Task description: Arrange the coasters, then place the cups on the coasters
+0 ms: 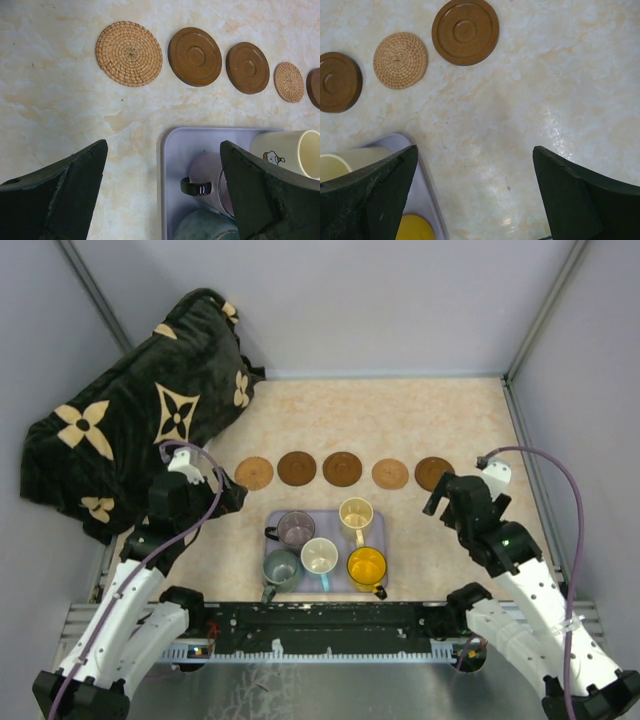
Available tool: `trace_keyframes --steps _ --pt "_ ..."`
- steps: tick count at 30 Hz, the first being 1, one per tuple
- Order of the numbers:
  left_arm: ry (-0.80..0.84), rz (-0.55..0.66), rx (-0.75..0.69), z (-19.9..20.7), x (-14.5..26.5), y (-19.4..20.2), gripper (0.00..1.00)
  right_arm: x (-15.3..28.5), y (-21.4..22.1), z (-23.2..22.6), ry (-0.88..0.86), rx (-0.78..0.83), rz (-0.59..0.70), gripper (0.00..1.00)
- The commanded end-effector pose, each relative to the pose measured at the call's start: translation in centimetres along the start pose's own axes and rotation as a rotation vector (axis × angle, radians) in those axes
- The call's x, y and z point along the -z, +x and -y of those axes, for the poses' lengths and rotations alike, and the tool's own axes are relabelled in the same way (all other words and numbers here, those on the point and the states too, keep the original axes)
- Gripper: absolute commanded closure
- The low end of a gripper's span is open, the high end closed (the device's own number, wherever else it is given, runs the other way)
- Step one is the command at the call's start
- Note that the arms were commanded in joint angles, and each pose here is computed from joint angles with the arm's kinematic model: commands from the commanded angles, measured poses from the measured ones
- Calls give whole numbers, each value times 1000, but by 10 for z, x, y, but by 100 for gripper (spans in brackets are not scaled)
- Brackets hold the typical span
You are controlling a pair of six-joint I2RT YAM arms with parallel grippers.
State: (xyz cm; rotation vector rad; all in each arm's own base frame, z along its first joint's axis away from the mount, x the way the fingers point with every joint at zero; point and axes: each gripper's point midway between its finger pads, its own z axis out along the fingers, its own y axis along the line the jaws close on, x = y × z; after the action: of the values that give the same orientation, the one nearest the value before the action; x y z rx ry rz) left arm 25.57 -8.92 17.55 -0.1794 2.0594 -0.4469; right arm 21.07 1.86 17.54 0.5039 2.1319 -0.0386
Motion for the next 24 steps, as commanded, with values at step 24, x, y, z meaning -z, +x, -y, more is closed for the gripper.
trace_keyframes --steps 24 --pt "9 -23 42 3 -9 7 0 36 40 -117 -314 145 -104 1"
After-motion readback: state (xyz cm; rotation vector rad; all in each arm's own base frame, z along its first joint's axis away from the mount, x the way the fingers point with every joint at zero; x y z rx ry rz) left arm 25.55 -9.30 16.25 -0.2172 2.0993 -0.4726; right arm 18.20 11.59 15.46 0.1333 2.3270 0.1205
